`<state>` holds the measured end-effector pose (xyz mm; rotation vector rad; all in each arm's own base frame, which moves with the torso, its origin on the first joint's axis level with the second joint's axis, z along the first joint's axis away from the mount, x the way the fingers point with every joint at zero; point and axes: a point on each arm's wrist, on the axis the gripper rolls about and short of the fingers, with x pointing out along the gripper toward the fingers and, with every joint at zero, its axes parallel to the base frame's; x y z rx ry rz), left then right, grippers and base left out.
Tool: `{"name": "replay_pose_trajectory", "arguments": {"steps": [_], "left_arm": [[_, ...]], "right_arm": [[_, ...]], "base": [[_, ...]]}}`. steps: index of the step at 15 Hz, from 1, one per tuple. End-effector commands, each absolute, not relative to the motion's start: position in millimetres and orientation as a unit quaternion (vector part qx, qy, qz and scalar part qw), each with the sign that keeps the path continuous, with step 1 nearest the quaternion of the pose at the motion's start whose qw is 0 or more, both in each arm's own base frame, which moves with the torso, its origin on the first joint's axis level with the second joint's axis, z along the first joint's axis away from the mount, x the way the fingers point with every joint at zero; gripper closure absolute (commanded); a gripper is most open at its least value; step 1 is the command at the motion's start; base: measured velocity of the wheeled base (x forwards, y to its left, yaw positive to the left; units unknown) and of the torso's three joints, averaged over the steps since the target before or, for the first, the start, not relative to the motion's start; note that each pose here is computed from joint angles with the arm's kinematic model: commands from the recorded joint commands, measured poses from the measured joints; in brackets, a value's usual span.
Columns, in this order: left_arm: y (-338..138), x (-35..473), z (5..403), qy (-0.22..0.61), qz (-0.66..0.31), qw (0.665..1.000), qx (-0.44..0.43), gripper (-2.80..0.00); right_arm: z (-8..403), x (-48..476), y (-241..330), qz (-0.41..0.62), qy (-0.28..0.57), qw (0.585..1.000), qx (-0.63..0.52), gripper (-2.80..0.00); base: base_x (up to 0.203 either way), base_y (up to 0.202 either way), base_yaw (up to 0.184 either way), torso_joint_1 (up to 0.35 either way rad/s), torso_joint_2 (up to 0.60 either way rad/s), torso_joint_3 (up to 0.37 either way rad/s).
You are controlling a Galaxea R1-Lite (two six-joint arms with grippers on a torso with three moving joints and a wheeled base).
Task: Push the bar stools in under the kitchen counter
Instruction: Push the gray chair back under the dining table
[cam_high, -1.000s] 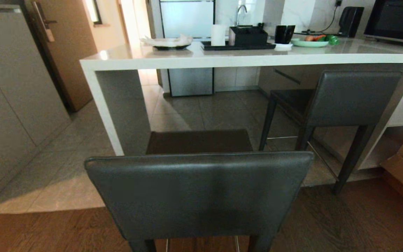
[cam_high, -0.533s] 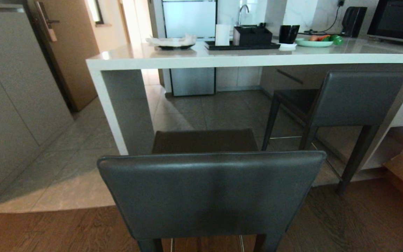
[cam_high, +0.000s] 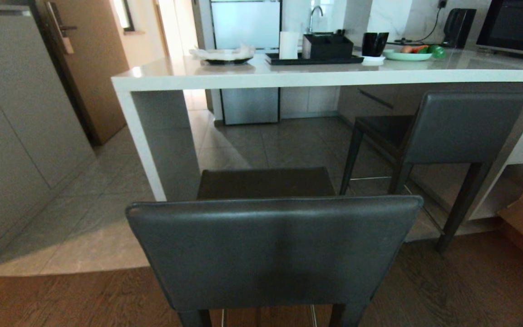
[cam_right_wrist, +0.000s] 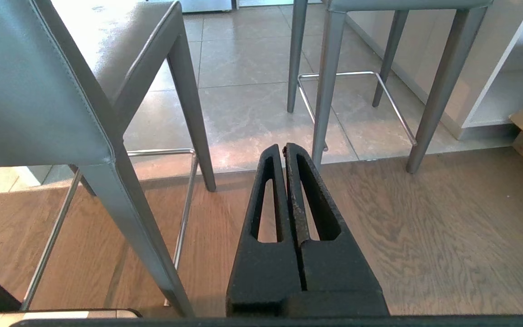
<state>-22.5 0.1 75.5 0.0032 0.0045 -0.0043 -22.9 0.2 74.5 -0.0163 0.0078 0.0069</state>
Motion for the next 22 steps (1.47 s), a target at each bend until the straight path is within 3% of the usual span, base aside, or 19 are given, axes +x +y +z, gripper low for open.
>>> {"name": "replay_pose_trajectory", "arguments": {"steps": [1,22], "left_arm": [[0.1,-22.5,75.4,0.003,-0.002,1.0,0.002,0.0],[0.1,-22.5,75.6,0.002,-0.003,1.0,-0.003,0.0]], "right_arm": [[74.7,-22.8,0.2,0.004,0.004,1.0,-0.008,0.0],[74.7,-22.8,0.2,0.004,0.004,1.0,-0.008,0.0]], "base": [[0.0,0.0,0.0,0.0,0.0,0.0],[0.0,0.0,0.0,0.0,0.0,0.0]]}}
